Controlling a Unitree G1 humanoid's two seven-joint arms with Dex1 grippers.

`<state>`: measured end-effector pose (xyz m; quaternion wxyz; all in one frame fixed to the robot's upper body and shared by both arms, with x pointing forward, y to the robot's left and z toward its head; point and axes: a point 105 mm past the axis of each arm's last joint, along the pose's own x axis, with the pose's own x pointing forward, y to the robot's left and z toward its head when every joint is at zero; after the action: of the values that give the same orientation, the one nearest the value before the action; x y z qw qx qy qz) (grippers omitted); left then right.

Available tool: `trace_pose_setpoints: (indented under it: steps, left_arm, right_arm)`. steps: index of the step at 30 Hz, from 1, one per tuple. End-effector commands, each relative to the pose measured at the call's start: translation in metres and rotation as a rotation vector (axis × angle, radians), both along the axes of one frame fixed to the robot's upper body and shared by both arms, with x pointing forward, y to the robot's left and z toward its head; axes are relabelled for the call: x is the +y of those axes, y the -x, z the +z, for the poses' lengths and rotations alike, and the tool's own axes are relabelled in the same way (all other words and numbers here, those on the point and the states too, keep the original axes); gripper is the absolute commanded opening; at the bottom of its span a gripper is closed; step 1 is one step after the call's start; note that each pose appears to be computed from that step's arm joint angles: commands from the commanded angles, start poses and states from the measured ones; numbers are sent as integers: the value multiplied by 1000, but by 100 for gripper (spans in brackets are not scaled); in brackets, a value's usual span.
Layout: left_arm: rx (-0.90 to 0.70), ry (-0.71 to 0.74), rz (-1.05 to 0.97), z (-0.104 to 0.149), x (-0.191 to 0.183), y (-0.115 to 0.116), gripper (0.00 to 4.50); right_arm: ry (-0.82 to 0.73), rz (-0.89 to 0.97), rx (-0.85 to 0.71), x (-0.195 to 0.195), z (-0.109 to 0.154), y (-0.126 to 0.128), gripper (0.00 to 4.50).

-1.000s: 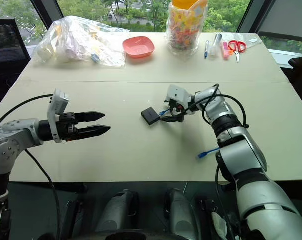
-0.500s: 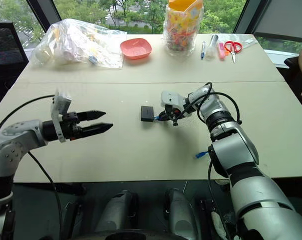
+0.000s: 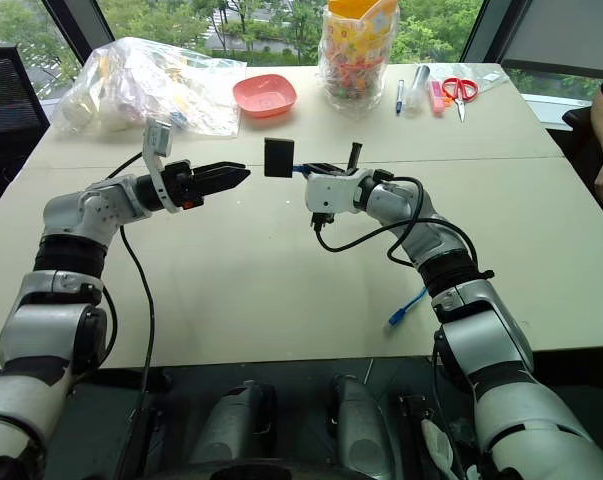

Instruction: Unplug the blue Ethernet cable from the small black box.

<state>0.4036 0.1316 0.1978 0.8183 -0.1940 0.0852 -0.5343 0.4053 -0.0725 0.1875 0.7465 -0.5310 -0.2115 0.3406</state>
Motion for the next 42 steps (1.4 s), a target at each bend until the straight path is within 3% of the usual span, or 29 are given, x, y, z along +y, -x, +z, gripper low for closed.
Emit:
trace_pose_setpoints:
  steps: [1,8,11,18,22,25,28,29,33,35,37,39,42]
  left_arm:
    - [-72,-39,27,9,-2,-11,414]
    - [-86,-14,-17,13,-24,-16,414]
    - [-94,-15,-14,14,-27,-17,337]
    - [-102,-21,-40,11,-30,-15,45]
    - [-99,-41,-38,7,-30,-15,43]
    - [-83,-31,-35,4,-30,-14,43]
    - [-59,10,-30,4,-28,-14,43]
    - [-52,31,-27,5,-26,-14,43]
    - [-11,173,-26,18,-16,-12,43]
    - [19,291,-74,30,-14,-6,43]
    - [40,379,-123,40,-14,0,43]
    - [57,451,-173,49,-14,5,43]
    - [67,514,-231,60,-17,13,43]
  right_arm:
    - [-25,7,-50,2,16,6,4]
    - [-16,5,-30,6,10,13,4]
    - [-7,-3,-18,7,7,14,0]
    - [-11,0,-1,9,6,18,0]
    - [-16,13,10,11,9,20,0]
    - [-17,15,30,9,8,23,119]
    - [-47,-64,43,-8,8,23,268]
    - [-94,-84,68,-13,9,25,312]
    - [-600,-112,416,-27,12,43,312]
    - [-1018,25,722,-22,24,60,312]
    - [-1320,168,951,-20,35,71,312]
    - [-1456,232,1066,-19,36,75,312]
    - [-1592,235,1113,-21,40,70,312]
